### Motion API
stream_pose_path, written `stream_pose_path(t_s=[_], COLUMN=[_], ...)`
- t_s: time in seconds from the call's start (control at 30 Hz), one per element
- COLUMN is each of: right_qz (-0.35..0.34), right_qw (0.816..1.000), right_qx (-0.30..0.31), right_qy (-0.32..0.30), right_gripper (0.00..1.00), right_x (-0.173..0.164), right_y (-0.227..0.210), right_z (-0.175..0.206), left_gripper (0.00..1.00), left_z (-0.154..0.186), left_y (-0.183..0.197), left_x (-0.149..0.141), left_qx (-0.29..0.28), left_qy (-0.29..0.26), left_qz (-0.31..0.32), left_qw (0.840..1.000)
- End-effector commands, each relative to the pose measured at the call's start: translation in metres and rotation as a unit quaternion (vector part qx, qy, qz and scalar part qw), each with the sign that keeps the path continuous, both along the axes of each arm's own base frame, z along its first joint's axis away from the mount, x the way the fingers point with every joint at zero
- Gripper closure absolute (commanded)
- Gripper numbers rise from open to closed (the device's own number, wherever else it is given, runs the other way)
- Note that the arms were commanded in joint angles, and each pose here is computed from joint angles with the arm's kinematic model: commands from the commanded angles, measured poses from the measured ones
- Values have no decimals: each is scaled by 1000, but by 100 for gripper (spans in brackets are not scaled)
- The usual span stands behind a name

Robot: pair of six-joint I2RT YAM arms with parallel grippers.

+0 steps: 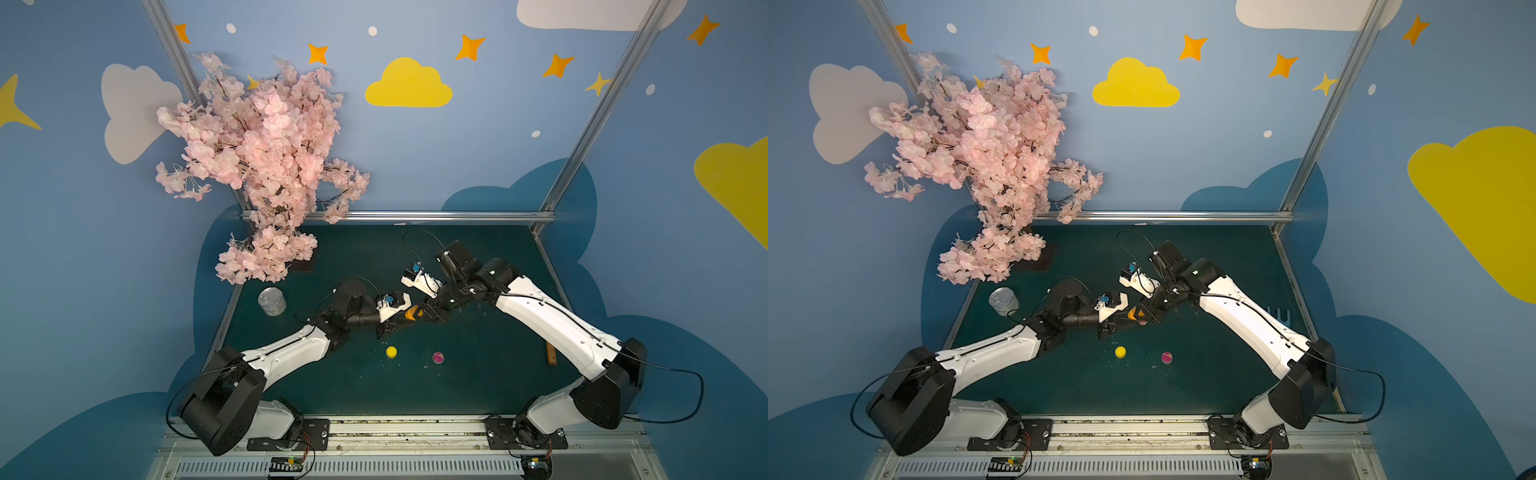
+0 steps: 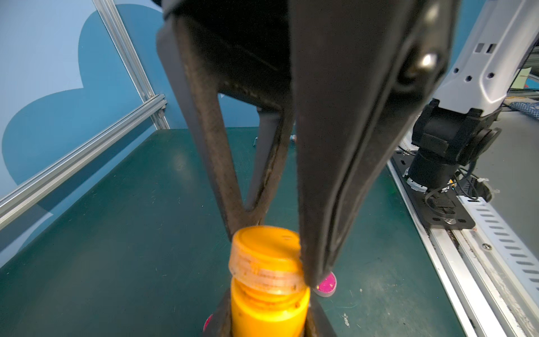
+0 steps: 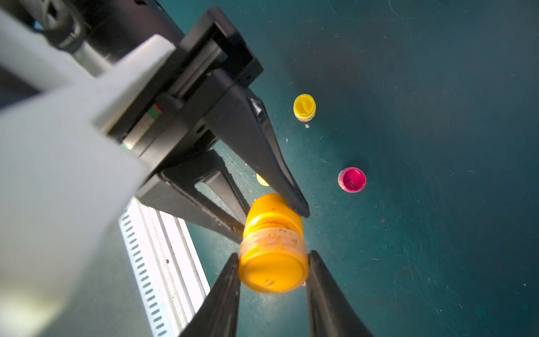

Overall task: Close the paint jar lid
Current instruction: Close the lid on the paint jar.

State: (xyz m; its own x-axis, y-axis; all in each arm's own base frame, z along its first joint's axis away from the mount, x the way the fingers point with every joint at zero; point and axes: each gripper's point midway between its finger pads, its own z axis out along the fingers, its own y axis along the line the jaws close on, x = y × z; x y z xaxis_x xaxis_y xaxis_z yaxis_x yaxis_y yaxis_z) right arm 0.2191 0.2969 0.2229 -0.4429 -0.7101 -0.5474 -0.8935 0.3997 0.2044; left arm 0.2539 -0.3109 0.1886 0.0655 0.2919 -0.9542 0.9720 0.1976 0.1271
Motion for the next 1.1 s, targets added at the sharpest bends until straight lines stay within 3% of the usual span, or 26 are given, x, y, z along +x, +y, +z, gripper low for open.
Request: stream_pose_path(t_s=[0.0, 0.2, 1.07], right_qz=[1, -21, -30], right_qw=[999, 999, 999], right_qx=[27, 31, 11], right_qy=[-19, -39, -24], right_gripper=[63, 63, 63], right_x=[0, 8, 16], right_y=[7, 3, 8], right_z=[22, 30, 10], left_gripper=[76, 76, 76], left_z=[0, -6, 3], left_y=[2, 4, 7], left_x=[10, 15, 19], left_qx=[6, 16, 8], left_qy=[-18, -25, -39], left_qz=[22, 36, 54], left_qw=[1000, 999, 998])
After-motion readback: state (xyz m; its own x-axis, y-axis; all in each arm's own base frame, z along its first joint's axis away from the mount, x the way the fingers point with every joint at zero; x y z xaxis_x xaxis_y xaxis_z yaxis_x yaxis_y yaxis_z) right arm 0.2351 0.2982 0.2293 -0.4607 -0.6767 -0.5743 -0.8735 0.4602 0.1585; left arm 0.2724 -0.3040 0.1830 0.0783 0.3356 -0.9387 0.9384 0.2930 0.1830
